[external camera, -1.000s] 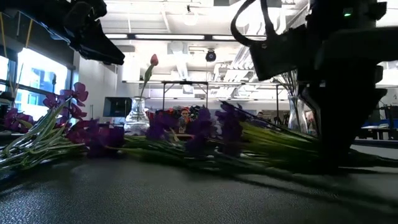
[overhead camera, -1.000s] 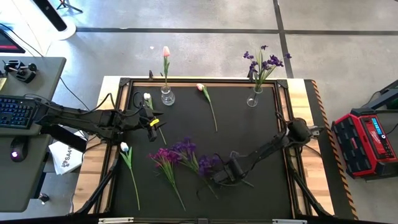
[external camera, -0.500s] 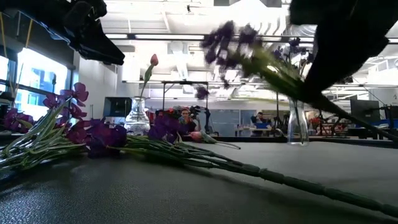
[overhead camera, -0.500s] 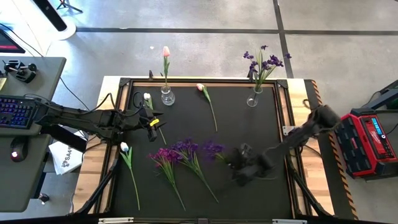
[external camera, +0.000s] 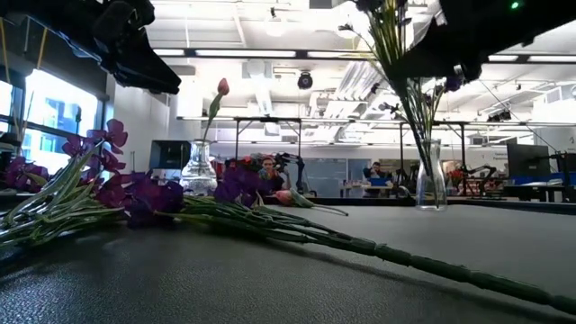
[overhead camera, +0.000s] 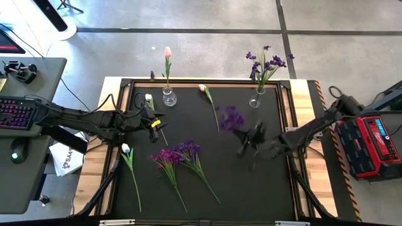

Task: Sort flowers into vase by color
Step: Put the bottom purple flowers into the right transparent vase

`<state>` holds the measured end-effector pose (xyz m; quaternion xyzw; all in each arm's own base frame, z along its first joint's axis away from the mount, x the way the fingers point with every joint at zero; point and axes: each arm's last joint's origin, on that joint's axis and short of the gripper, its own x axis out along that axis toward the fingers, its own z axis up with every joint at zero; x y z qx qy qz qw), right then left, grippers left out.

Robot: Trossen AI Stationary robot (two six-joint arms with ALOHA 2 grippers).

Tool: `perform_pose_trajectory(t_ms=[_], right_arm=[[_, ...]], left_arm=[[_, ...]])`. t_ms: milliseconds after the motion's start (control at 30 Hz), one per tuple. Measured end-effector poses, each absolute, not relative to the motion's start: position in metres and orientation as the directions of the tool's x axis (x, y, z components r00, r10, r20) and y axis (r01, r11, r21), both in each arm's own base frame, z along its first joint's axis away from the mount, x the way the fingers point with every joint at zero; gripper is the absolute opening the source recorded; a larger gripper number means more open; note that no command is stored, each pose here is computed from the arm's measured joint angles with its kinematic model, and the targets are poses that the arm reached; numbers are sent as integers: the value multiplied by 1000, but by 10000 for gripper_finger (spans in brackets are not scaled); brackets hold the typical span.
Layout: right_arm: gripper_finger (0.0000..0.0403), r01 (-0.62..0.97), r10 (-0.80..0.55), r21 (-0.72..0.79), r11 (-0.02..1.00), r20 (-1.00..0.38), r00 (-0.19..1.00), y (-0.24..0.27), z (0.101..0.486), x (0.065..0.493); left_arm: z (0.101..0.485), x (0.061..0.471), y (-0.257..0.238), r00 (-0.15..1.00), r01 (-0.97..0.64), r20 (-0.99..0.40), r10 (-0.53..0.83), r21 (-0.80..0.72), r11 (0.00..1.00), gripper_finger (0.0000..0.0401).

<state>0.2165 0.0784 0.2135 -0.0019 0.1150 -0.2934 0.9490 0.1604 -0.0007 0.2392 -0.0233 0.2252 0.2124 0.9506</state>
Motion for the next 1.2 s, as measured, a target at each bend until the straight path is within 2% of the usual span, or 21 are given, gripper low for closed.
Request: perform_pose_trajectory(t_ms=[100,267,400,600,700,967,1200], right_arm=[[0,614,-633,-154,774,-170,756,59,225,206],[0,704,-720,-177,688,-40,693,25,259,177],[0,780,-772,-114,615,117,625,2,282,146],[0,872,-833,-7,490,293,470,-29,285,115],[0,912,-872,4,409,296,390,-41,275,110],[0,957,-930,54,284,258,262,-72,254,109],[0,940,-923,67,335,223,313,-90,244,114]], left_arm=[[239,160,-1,808,-414,-438,393,52,909,204],[239,160,-1,808,-414,-439,393,52,909,204],[239,160,-1,808,-414,-438,393,52,909,204],[239,160,-1,809,-414,-437,393,52,909,204],[239,160,-1,809,-414,-437,393,51,909,204],[242,162,-1,821,-415,-416,392,38,909,204],[242,162,-1,821,-416,-415,393,37,909,204]])
